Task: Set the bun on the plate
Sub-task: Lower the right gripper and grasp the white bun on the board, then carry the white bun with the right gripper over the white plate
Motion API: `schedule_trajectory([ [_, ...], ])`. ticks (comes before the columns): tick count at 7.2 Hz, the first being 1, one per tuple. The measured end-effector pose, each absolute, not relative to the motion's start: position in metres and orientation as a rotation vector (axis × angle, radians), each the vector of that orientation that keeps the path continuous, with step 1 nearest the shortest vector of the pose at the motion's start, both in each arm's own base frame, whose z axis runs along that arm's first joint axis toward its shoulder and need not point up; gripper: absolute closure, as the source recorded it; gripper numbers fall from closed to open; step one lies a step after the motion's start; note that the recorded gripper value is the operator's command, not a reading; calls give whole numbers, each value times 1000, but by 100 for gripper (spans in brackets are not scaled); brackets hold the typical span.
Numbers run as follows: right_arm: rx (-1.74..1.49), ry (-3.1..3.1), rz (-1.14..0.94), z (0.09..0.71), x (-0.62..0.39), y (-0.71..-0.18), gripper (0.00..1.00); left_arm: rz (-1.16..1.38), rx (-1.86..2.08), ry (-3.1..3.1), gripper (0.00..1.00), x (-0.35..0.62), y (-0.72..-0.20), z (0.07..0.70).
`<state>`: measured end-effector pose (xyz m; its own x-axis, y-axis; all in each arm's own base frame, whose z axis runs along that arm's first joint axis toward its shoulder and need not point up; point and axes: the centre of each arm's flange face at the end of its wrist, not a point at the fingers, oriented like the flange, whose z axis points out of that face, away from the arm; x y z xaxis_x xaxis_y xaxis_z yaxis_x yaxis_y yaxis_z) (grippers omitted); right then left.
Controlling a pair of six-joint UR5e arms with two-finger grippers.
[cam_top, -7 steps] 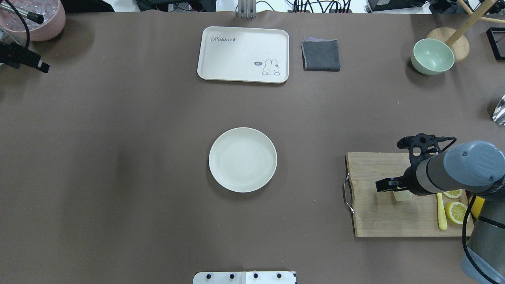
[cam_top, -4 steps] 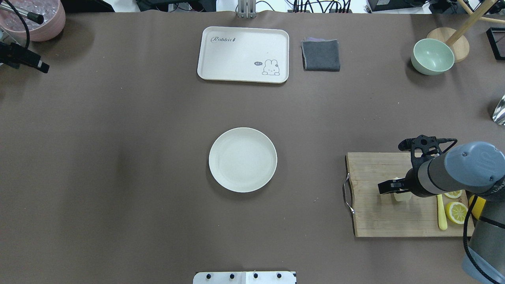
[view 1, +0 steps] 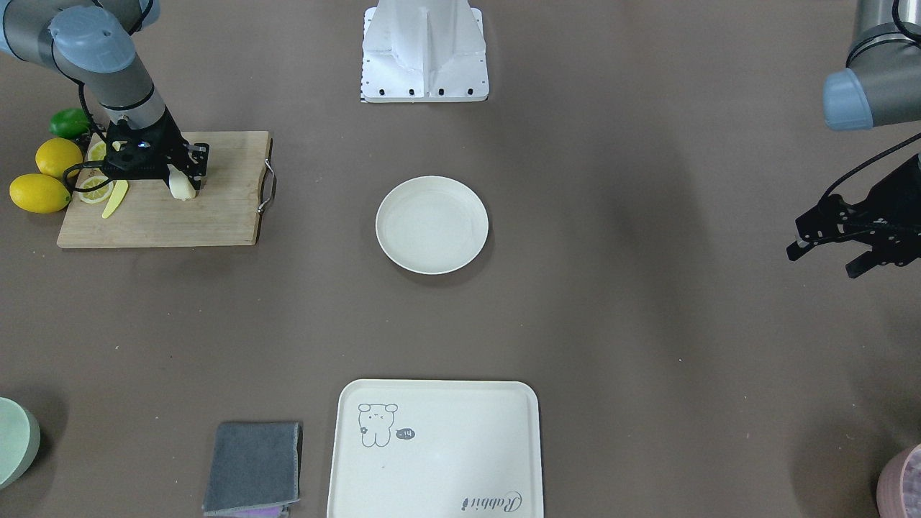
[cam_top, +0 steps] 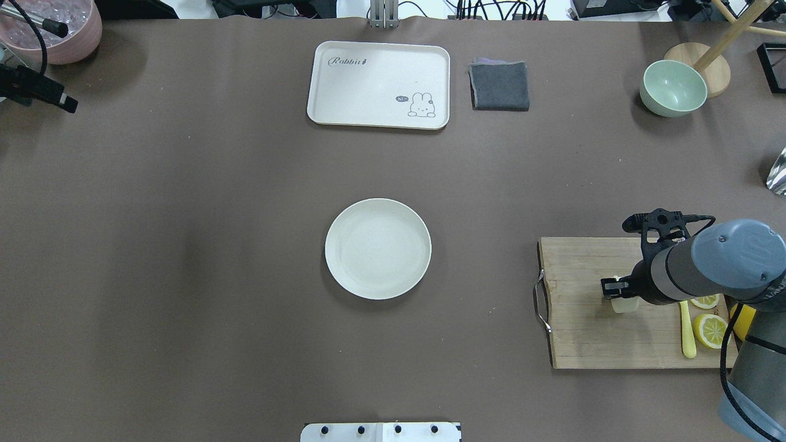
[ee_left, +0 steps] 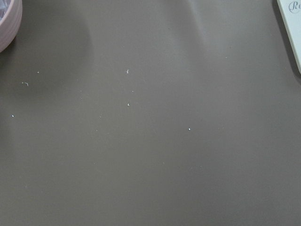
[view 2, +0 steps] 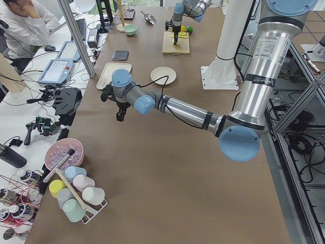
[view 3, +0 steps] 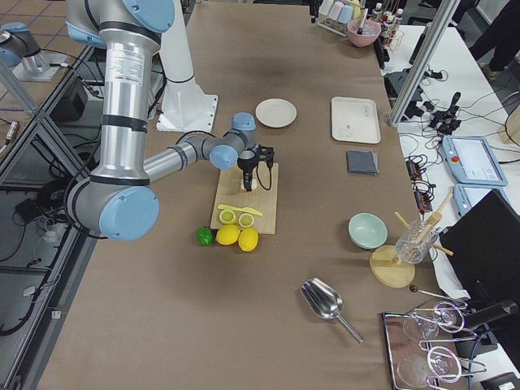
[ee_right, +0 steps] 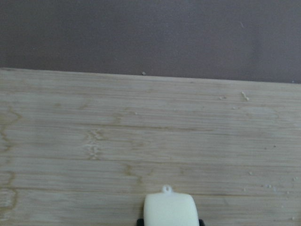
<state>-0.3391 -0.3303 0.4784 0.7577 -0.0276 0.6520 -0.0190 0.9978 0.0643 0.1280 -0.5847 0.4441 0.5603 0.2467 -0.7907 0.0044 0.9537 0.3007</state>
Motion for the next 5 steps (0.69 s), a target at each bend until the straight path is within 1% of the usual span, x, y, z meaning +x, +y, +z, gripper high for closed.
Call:
schedule_trajectory([
  [3, 88, -744, 7, 452, -344, -342, 99, 117, 267, 954, 2, 112, -589, 449],
  [5, 84, -743, 25, 401, -375, -363, 99, 134, 258, 894, 2, 62, -595, 466],
])
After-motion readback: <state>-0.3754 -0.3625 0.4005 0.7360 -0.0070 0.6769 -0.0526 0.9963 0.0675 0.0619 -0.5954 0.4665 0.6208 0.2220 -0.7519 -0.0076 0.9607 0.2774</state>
